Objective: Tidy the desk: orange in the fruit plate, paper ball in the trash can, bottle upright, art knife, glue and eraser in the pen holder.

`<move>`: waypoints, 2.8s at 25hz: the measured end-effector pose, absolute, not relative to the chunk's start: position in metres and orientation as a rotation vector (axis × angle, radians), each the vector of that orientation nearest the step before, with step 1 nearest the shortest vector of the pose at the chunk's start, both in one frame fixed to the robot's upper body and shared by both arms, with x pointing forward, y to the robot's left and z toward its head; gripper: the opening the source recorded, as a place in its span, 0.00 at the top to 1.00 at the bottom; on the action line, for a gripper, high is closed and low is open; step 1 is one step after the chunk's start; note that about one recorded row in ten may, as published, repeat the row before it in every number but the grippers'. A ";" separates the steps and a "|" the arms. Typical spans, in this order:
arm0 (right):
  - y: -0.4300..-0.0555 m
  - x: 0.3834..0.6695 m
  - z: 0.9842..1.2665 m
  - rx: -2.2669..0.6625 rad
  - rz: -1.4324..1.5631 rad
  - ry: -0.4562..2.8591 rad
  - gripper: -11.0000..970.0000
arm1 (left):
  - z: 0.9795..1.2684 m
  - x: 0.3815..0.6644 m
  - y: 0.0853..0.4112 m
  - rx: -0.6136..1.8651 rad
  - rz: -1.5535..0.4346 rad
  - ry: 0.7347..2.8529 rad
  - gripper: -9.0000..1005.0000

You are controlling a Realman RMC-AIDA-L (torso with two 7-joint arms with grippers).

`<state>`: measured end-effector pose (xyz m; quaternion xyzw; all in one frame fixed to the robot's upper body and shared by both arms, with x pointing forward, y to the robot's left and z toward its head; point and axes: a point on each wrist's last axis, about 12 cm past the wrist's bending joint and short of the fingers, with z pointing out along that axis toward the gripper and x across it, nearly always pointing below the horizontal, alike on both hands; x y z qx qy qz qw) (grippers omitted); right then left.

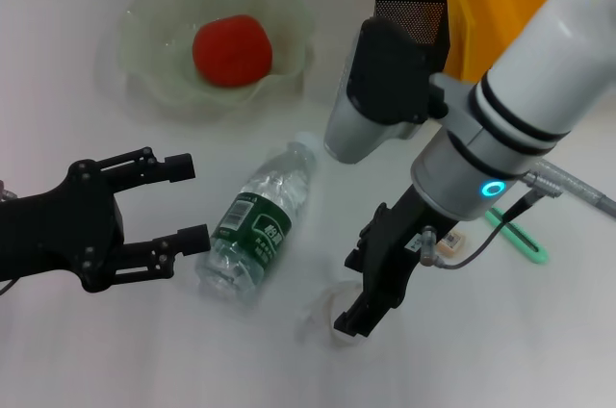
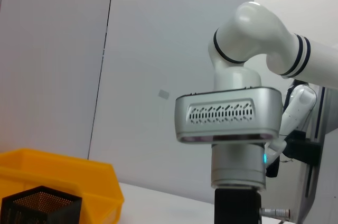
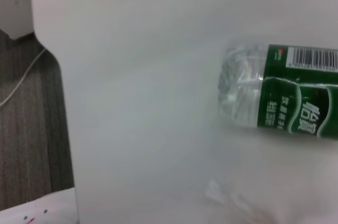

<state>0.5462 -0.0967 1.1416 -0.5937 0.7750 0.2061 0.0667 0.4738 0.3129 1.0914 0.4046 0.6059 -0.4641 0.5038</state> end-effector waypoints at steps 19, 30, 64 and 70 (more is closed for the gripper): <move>-0.095 0.543 1.128 -1.794 0.651 2.392 0.46 | 1.090 0.474 0.312 0.974 -1.118 1.466 0.22; -0.130 0.565 1.178 -1.605 0.615 2.366 0.53 | 1.089 0.471 0.316 0.961 -1.110 1.475 0.22; -0.255 0.659 1.204 -0.585 0.181 2.213 0.26 | 1.092 0.498 0.310 0.870 -1.109 1.608 0.22; -0.278 0.607 1.201 -0.711 0.581 2.056 0.26 | 1.111 0.514 0.310 0.839 -1.152 1.672 0.22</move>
